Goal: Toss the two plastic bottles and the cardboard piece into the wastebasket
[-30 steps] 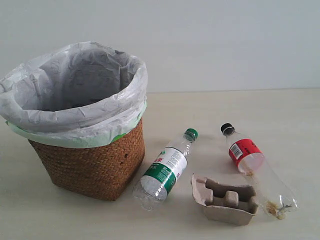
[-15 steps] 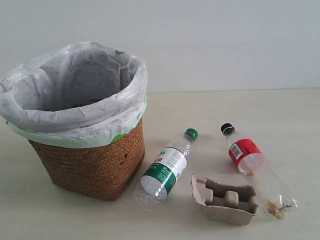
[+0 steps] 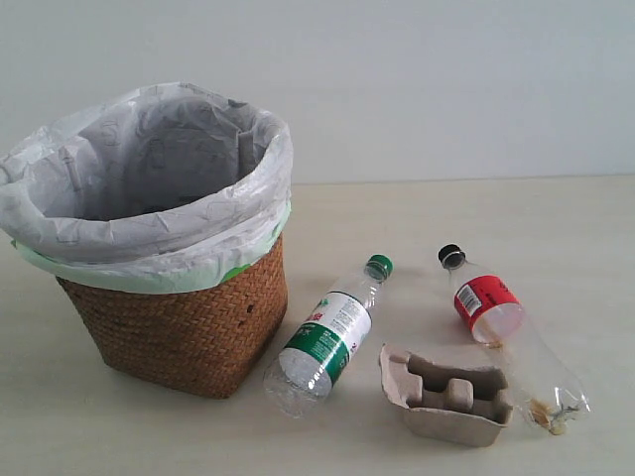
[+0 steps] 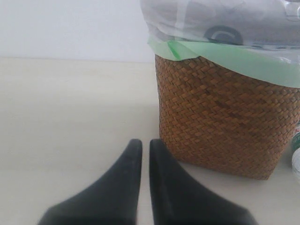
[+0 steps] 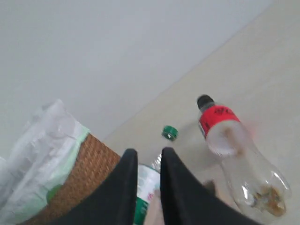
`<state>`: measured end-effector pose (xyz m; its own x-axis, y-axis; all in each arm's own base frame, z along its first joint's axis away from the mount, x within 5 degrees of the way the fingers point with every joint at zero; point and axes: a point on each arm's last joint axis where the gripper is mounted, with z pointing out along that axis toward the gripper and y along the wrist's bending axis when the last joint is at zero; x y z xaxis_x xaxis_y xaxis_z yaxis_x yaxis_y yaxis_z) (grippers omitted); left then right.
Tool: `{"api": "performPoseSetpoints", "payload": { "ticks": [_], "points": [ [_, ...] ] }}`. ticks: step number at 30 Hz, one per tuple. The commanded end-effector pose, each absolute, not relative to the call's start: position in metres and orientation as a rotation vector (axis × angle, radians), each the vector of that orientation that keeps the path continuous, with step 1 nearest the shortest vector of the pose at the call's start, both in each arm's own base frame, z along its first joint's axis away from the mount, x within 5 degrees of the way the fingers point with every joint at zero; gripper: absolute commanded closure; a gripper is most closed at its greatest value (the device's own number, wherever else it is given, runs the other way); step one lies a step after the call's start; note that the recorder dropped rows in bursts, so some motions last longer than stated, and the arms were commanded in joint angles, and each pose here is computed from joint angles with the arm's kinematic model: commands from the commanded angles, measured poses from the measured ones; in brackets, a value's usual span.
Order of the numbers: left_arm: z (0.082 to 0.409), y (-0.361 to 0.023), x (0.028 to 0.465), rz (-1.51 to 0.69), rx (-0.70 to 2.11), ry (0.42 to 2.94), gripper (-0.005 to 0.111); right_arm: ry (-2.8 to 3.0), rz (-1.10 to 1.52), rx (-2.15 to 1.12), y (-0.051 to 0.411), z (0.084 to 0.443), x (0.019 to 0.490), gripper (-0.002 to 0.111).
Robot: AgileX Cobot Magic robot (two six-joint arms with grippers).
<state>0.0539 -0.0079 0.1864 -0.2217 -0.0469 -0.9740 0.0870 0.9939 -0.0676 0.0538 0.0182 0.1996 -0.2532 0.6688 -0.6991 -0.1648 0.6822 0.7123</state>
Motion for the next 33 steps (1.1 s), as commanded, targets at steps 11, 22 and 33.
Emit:
{"api": "performPoseSetpoints", "payload": {
  "ticks": [11,22,33],
  "points": [
    [0.185,-0.008,0.054,-0.125,0.021,1.792,0.101,1.867,0.409,-0.034,0.033,0.332,0.106,0.095],
    [0.186,-0.008,0.054,-0.125,0.02,1.79,0.101,2.629,0.225,-0.341,0.083,0.319,0.279,0.036],
    [0.186,-0.008,0.054,-0.125,0.02,1.79,0.101,2.773,0.174,-0.449,0.096,0.237,0.331,0.036]
  ]
}}
